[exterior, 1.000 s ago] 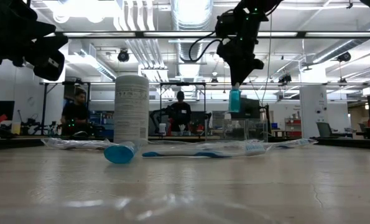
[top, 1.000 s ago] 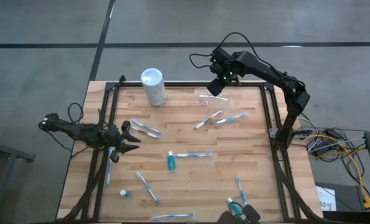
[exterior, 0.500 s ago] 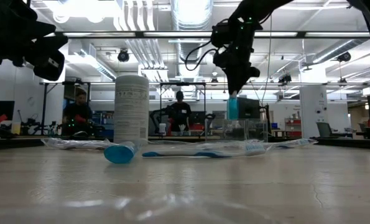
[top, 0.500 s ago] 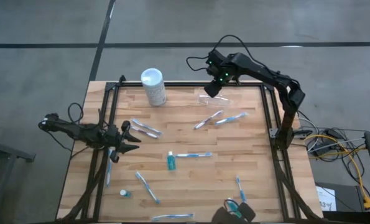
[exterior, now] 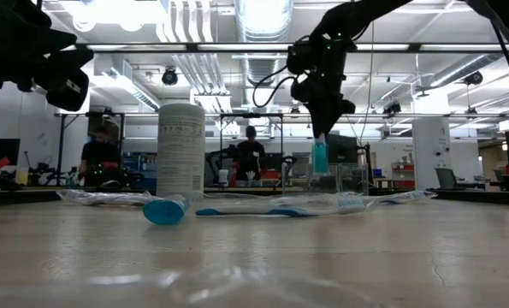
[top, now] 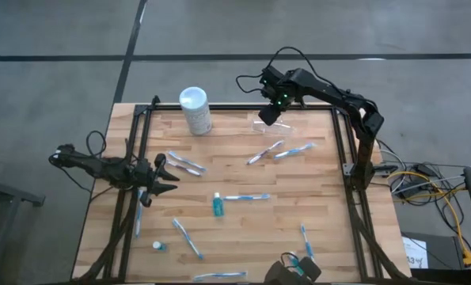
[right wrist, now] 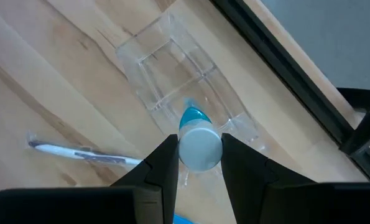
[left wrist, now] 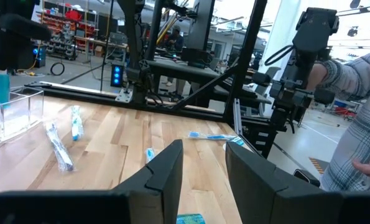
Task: Pick & Place toothbrushing station
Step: Put the blue mouthwash into the middle of the transparent organizer
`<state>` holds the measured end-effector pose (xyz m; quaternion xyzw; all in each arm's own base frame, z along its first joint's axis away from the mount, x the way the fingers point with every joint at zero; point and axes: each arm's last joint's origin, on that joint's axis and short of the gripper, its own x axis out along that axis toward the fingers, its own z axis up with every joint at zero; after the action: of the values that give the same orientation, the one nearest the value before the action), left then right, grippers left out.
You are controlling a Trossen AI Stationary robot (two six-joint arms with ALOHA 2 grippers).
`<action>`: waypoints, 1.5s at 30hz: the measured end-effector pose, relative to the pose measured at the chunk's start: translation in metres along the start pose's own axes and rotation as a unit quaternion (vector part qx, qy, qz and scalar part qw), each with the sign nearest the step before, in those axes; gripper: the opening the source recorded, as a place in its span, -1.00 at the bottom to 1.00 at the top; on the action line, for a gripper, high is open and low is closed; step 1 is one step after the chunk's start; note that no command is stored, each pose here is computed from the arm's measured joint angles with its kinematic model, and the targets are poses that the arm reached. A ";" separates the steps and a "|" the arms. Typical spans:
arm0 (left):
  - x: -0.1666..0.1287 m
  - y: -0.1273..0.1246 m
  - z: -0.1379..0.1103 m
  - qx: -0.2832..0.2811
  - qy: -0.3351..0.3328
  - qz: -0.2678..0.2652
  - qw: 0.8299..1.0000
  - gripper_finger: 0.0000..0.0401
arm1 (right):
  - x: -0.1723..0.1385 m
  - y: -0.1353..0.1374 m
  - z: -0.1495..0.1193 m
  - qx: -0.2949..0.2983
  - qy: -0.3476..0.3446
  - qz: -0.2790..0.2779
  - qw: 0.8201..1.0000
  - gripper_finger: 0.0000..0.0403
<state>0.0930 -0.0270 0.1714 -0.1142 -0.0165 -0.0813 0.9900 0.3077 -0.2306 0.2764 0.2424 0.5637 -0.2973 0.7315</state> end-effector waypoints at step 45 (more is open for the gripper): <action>0.000 0.000 0.000 0.000 0.000 0.000 1.000 -0.37 | 0.009 0.017 -0.003 -0.043 0.055 0.007 0.998 -0.18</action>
<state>0.0930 -0.0270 0.1714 -0.1144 -0.0165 -0.0813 0.9900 0.3193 -0.2174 0.2675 0.2305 0.6137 -0.2543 0.7110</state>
